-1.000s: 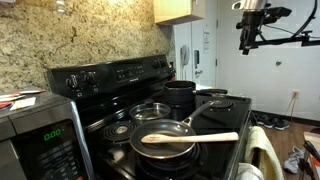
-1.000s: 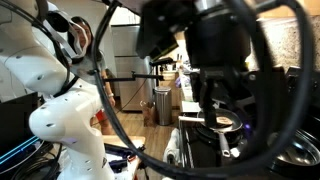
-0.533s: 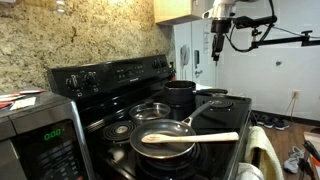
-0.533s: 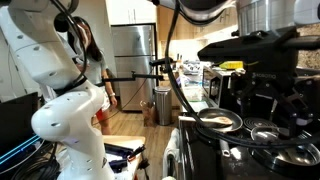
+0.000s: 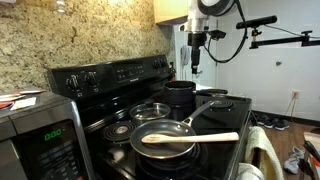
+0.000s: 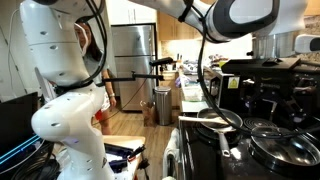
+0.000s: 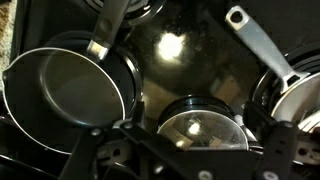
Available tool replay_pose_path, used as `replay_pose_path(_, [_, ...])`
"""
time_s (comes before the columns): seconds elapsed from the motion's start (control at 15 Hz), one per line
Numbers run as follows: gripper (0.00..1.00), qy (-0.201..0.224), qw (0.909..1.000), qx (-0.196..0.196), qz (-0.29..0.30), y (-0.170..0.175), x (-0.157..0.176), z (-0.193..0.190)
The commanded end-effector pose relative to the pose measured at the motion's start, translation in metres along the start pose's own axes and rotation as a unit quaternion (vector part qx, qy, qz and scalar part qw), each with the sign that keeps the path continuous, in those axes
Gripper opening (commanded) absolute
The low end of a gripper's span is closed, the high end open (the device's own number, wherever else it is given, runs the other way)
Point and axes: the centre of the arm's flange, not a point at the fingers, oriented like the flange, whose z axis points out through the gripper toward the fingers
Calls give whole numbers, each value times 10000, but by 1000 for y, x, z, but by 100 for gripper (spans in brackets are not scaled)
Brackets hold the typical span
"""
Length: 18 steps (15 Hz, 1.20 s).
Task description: Pick the lid up from the stove and put it on the pot
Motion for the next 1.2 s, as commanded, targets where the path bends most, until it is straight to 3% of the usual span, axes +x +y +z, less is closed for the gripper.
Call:
replay_pose_path(0.0, [100, 1, 10000, 16, -5, -1, 4, 3])
replay_pose_path(0.2, [100, 36, 9999, 49, 150, 1, 7, 4])
replay_pose_path(0.47, [100, 16, 9945, 139, 1038, -16, 50, 18])
replay_pose_path(0.87, [100, -122, 9908, -25, 1347, -25, 119, 44])
replay_pose_path(1.13, [100, -186, 9887, 55, 1489, -35, 156, 83])
